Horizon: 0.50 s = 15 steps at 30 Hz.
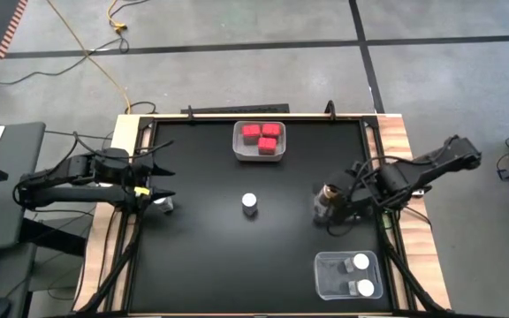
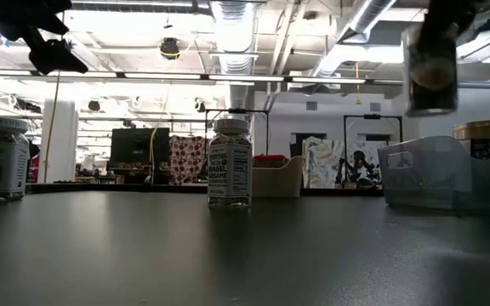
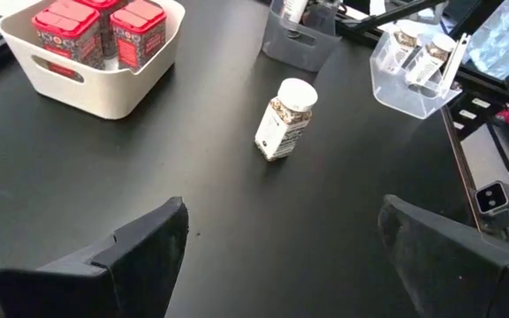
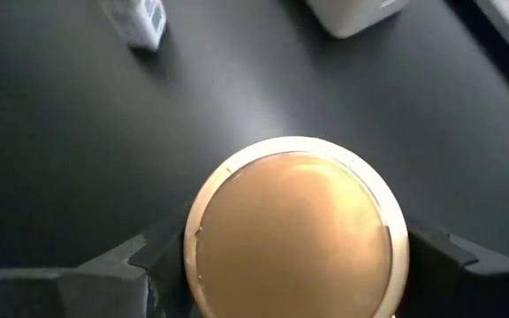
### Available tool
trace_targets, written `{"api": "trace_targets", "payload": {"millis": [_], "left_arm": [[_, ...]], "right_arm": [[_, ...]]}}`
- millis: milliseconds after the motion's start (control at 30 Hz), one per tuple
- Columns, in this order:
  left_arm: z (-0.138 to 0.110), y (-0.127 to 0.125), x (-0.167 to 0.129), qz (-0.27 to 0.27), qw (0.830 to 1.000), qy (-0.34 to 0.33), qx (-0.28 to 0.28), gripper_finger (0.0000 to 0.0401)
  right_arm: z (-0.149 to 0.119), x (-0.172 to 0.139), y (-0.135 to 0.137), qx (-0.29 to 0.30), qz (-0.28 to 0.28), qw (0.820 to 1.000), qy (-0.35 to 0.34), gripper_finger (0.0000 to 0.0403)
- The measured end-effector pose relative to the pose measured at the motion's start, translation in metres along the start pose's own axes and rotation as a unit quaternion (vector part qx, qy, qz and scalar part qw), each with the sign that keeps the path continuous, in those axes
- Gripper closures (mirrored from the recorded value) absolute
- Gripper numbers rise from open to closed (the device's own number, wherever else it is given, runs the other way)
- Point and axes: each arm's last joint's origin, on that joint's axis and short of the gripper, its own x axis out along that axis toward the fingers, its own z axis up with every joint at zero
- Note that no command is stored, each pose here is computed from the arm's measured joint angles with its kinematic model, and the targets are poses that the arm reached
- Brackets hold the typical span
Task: Sort spices by type
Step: Put the golden seasoning bottle into the black bin
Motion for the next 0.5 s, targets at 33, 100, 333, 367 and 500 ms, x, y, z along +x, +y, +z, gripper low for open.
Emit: {"api": "trace_targets", "payload": {"millis": [33,100,333,367,500], "left_arm": [[0.000,0.000,0.000,0.000,1.000,0.000,0.003,0.0046],[0.000,0.000,0.000,0.000,1.000,0.000,0.012,0.0046],[0.000,0.000,0.000,0.000,1.000,-0.002,0.017,0.0046],[0.000,0.000,0.000,0.000,1.000,-0.002,0.017,0.0046],[0.000,0.000,0.000,0.000,1.000,-0.001,0.023,0.0046]], "right_arm": [[-0.004,0.002,-0.001,-0.004,0.000,1.000,0.001,0.0101],[-0.011,0.008,-0.002,-0.007,0.001,1.000,0.003,0.0101],[-0.037,0.033,-0.007,-0.016,0.014,1.000,0.011,0.0101],[-0.039,0.037,-0.007,-0.021,0.011,1.000,0.014,0.0101],[-0.042,0.054,-0.008,-0.033,0.012,0.999,0.018,0.0101]]}}
